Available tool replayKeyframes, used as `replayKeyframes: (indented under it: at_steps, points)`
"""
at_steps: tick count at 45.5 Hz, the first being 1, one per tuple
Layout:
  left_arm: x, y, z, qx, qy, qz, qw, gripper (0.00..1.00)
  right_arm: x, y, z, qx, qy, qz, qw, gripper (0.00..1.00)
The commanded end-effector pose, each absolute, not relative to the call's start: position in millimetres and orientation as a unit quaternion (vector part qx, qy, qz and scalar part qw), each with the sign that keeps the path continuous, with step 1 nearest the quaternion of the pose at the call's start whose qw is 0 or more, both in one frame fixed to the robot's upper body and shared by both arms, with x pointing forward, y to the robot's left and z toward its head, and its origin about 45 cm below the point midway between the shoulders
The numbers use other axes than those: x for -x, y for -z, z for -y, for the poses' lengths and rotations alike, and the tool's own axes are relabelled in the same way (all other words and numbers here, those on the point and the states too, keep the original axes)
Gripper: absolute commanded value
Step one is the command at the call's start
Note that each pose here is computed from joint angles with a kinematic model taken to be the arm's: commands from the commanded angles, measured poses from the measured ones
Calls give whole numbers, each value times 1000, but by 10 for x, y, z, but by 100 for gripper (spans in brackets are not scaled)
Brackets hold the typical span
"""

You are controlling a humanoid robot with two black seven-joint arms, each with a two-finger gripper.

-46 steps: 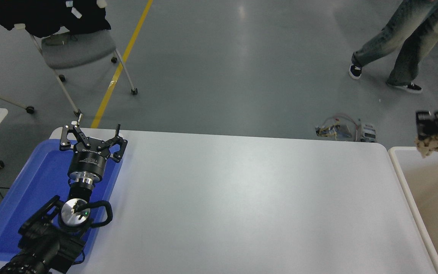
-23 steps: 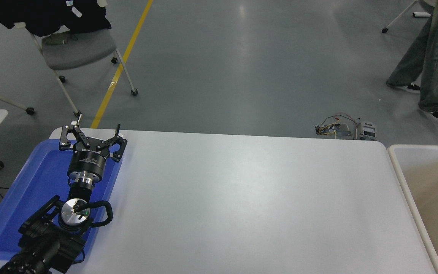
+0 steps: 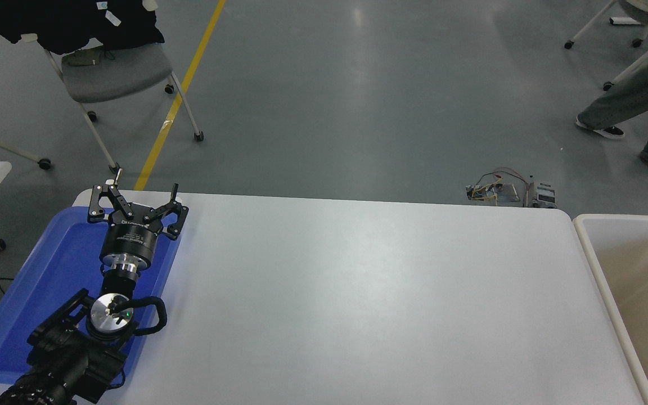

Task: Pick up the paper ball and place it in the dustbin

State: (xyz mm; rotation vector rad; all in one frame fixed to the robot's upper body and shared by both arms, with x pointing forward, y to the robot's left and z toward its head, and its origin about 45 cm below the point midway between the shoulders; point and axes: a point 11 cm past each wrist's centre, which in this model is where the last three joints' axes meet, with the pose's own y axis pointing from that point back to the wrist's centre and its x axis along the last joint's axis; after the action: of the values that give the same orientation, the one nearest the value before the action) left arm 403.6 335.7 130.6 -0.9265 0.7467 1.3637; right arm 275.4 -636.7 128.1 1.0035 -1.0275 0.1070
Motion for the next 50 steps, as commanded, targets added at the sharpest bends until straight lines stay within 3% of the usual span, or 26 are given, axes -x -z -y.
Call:
replayKeyframes:
  at_steps: [1, 18, 21, 25, 27, 41, 50]
  points:
    - [-4036, -1307, -3358, 403, -593, -324, 618, 100, -2477, -864, 6221, -463, -29, 483, 743, 0]
    - [-4036, -1307, -3358, 403, -593, -324, 618, 100, -2487, -821, 6175, -467, -28, 484, 740, 0]
    - [-4036, -1307, -3358, 403, -593, -324, 618, 100, -2488, -824, 6176, -466, -29, 485, 740, 22]
    - [-4036, -1307, -3358, 403, -593, -324, 618, 100, -2522, -846, 6174, -465, -31, 492, 735, 81]
    - [-4036, -1307, -3358, 403, -593, -324, 618, 100, -2529, -857, 6179, -462, -34, 498, 733, 98]
    - [-4036, -1307, -3358, 403, -593, -324, 618, 100, -2511, -836, 6173, -461, -35, 497, 734, 100]
    - [-4035, -1305, -3355, 402, -592, -325, 618, 100, -2638, -904, 6144, -464, -42, 505, 727, 100]
